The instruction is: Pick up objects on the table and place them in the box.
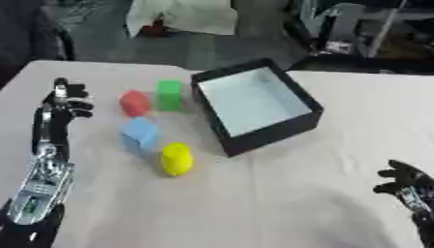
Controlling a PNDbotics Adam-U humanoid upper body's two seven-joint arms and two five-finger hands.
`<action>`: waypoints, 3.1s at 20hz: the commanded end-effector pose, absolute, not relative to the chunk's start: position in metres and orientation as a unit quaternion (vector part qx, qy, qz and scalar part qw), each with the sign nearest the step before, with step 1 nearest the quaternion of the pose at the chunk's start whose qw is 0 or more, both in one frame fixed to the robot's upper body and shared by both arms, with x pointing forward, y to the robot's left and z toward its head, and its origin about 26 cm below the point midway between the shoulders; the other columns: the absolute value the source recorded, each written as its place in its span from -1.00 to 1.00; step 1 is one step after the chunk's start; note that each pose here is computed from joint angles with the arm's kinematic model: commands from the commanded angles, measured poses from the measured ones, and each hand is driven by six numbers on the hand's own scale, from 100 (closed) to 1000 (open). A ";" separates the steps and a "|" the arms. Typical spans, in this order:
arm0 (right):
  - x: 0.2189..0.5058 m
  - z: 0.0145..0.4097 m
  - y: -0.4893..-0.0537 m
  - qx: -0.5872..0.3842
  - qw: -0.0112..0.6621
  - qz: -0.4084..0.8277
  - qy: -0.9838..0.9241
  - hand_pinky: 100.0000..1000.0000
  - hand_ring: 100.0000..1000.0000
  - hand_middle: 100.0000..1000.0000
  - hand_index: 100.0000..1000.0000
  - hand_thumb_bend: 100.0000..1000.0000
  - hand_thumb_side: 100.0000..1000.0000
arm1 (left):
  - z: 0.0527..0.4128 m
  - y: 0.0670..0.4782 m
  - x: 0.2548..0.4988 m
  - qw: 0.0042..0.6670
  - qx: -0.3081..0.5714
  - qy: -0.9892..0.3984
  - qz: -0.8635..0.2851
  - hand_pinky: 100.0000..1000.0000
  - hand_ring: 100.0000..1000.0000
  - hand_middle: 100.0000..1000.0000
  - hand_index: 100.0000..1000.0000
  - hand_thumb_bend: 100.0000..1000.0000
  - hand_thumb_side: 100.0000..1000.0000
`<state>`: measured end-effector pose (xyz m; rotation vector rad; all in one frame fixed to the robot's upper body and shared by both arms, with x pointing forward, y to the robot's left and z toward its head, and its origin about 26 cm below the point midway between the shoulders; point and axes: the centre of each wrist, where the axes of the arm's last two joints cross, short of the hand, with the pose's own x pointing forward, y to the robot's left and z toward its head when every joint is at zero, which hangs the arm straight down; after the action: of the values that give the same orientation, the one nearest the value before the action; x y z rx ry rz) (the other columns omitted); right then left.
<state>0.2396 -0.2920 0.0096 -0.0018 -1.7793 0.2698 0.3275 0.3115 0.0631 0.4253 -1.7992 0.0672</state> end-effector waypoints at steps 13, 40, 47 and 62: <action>0.241 0.016 -0.294 -0.012 0.622 0.120 -0.774 0.47 0.22 0.35 0.65 -1.00 0.19 | 0.077 0.312 0.330 0.583 0.189 -0.790 0.008 -0.02 -0.04 0.06 0.33 -1.00 0.87; 0.235 0.011 -0.301 -0.023 0.640 0.128 -0.757 0.46 0.14 0.25 0.65 -1.00 0.25 | 0.218 0.257 0.444 0.367 0.210 -0.355 -0.834 0.64 0.58 0.60 0.84 -0.22 -0.24; 0.235 0.011 -0.301 -0.024 0.641 0.126 -0.757 0.46 0.14 0.24 0.65 -1.00 0.25 | 0.193 0.271 0.452 0.354 0.214 -0.301 -0.859 0.64 0.58 0.61 0.84 -0.13 -0.30; 0.234 0.009 -0.304 -0.030 0.646 0.123 -0.753 0.46 0.13 0.22 0.65 -1.00 0.27 | 0.170 0.309 0.449 0.396 0.173 -0.289 -0.854 0.60 0.56 0.60 0.84 -0.09 -0.27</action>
<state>0.2320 -0.2975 0.0029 -0.0401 -1.7026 0.2583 0.4496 0.2994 0.1537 0.4763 -0.7982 -2.0628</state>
